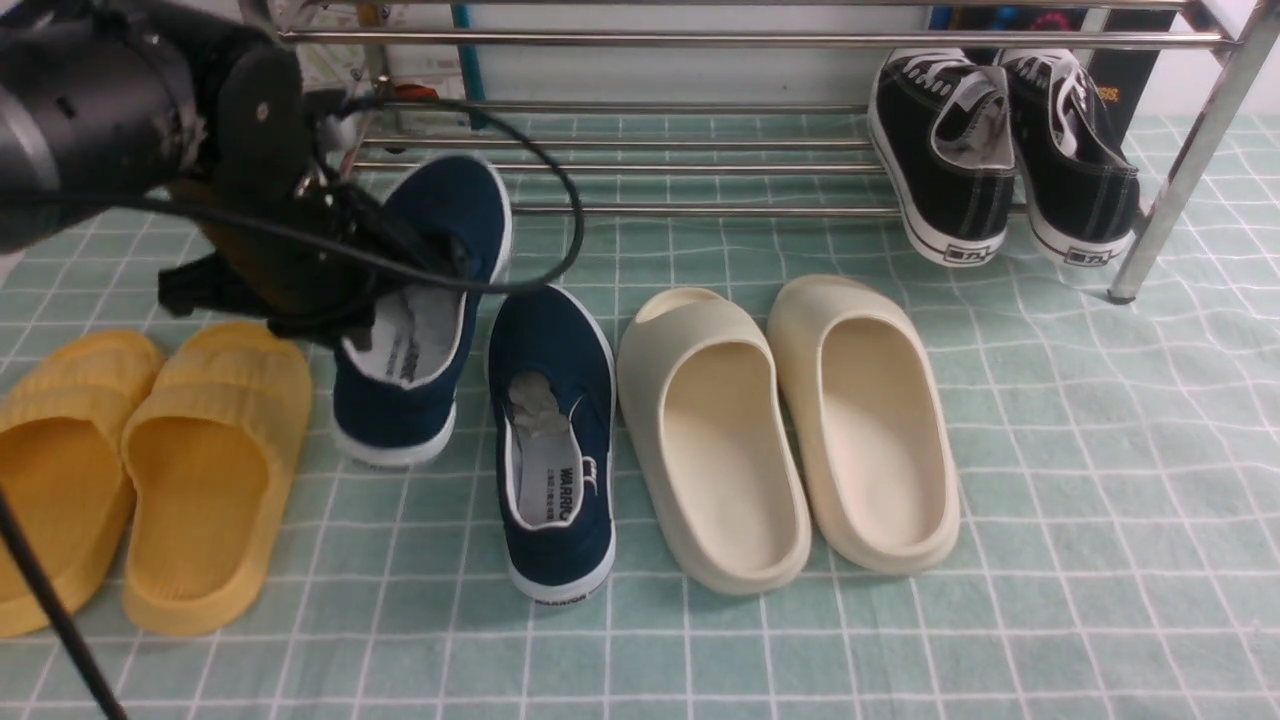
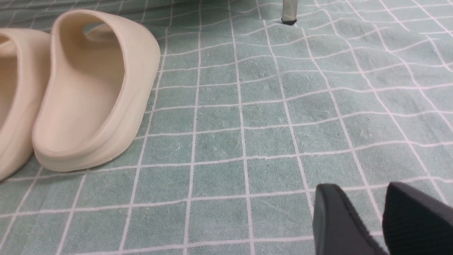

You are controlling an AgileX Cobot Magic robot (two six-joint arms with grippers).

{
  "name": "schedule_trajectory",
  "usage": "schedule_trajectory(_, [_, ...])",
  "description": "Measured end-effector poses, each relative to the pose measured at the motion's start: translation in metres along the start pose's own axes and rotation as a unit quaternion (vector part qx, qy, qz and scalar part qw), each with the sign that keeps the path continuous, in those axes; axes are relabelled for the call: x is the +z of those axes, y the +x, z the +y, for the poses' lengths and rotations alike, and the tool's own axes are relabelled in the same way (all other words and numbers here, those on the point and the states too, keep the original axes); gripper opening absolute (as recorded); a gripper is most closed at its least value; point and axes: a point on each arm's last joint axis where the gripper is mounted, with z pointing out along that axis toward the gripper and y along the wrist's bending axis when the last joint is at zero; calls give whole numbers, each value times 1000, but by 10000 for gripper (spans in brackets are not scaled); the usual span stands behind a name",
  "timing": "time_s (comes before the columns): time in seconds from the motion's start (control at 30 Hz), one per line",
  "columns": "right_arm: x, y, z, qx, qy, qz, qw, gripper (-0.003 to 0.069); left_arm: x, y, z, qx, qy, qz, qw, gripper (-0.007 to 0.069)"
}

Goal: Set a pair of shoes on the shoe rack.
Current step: Use the left arm to put a shoe into the shoe rack

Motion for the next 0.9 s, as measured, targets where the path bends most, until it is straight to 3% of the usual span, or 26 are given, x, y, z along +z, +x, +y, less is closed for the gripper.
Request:
schedule_trajectory(0.13, [0, 0, 0, 0, 0, 0, 1000, 239, 18, -41, -20, 1, 9, -23, 1000, 12])
schedule_trajectory(0.5, [0, 0, 0, 0, 0, 0, 1000, 239, 72, -106, -51, -10, 20, -61, 998, 12])
schedule_trajectory(0.9, [0, 0, 0, 0, 0, 0, 1000, 239, 104, -136, -39, -28, 38, -100, 994, 41])
